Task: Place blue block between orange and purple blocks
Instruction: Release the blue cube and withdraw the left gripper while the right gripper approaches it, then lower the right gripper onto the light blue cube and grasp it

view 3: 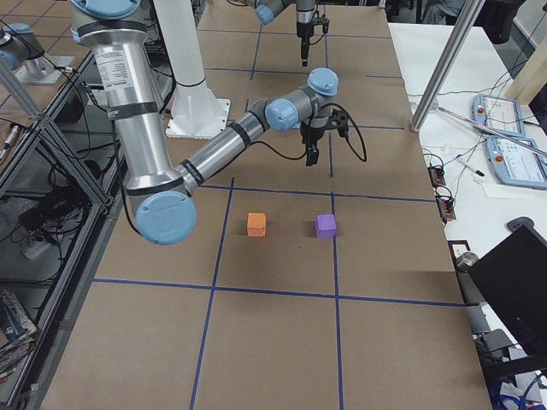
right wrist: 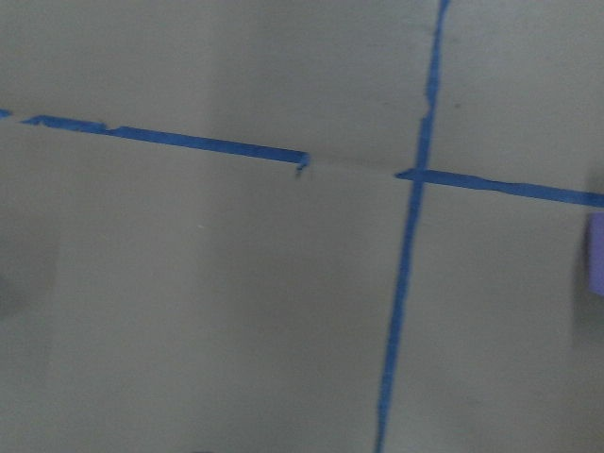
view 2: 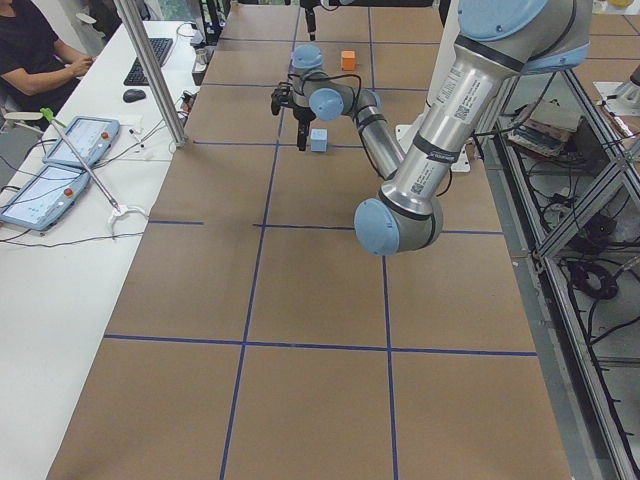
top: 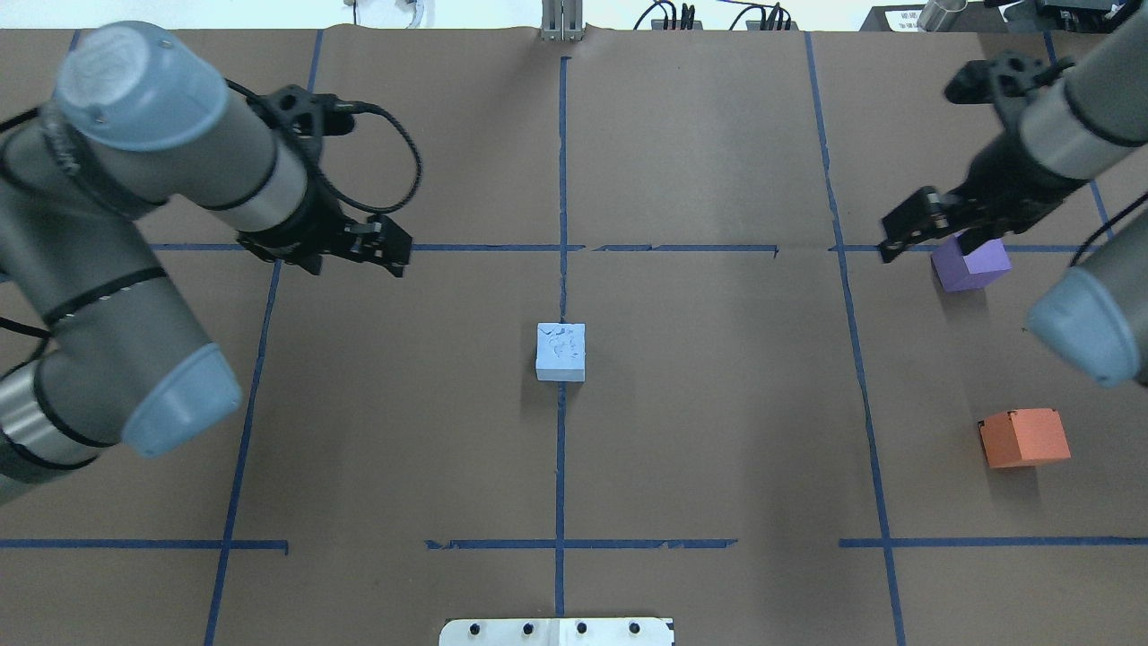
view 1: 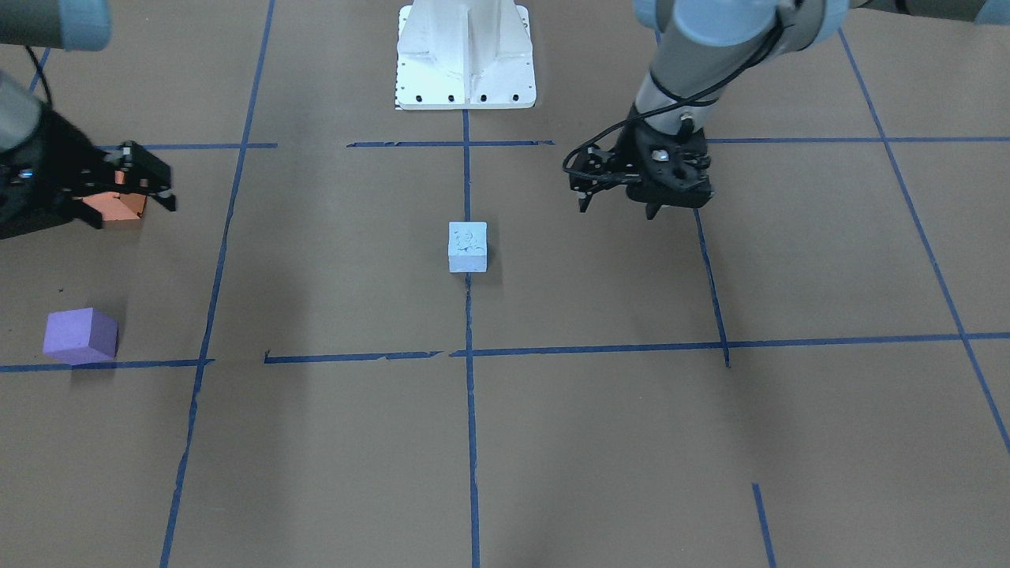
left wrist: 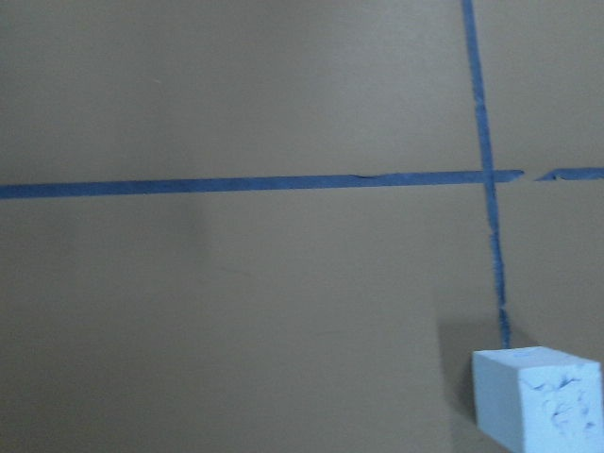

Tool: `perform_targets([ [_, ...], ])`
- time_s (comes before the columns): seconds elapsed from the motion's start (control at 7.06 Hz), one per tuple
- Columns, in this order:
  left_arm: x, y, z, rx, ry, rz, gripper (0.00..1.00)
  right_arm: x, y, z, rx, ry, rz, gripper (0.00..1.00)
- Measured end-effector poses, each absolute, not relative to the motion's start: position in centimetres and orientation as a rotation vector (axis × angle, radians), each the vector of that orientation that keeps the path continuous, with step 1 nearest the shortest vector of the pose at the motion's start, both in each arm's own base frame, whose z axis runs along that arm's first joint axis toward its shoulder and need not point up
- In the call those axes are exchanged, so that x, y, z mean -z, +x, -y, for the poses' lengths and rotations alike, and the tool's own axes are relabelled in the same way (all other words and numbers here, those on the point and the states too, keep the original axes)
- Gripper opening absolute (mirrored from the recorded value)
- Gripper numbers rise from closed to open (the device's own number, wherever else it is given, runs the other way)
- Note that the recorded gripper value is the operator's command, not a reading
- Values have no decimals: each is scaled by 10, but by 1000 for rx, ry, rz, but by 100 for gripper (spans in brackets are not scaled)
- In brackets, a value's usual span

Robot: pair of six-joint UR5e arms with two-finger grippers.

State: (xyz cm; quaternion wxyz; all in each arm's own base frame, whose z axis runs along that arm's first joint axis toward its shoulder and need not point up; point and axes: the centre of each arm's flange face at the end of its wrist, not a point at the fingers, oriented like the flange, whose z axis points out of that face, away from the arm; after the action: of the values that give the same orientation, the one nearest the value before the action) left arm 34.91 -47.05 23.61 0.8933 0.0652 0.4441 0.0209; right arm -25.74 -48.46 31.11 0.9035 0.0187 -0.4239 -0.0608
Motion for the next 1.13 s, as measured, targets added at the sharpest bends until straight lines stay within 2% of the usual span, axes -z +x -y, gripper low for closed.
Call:
perform_targets([
  [0.28, -309, 272, 457, -111, 159, -852, 100, -234, -369, 456, 22, 48, 863, 99],
  [0.57, -358, 216, 430, -159, 156, -800, 100, -171, -457, 456, -49, 37, 863, 99],
  [0.85, -378, 190, 411, -173, 145, -778, 100, -141, -529, 471, -56, 31, 814, 99],
  [1.13, -382, 184, 405, -174, 142, -774, 100, -148, -591, 478, -35, 40, 800, 99],
])
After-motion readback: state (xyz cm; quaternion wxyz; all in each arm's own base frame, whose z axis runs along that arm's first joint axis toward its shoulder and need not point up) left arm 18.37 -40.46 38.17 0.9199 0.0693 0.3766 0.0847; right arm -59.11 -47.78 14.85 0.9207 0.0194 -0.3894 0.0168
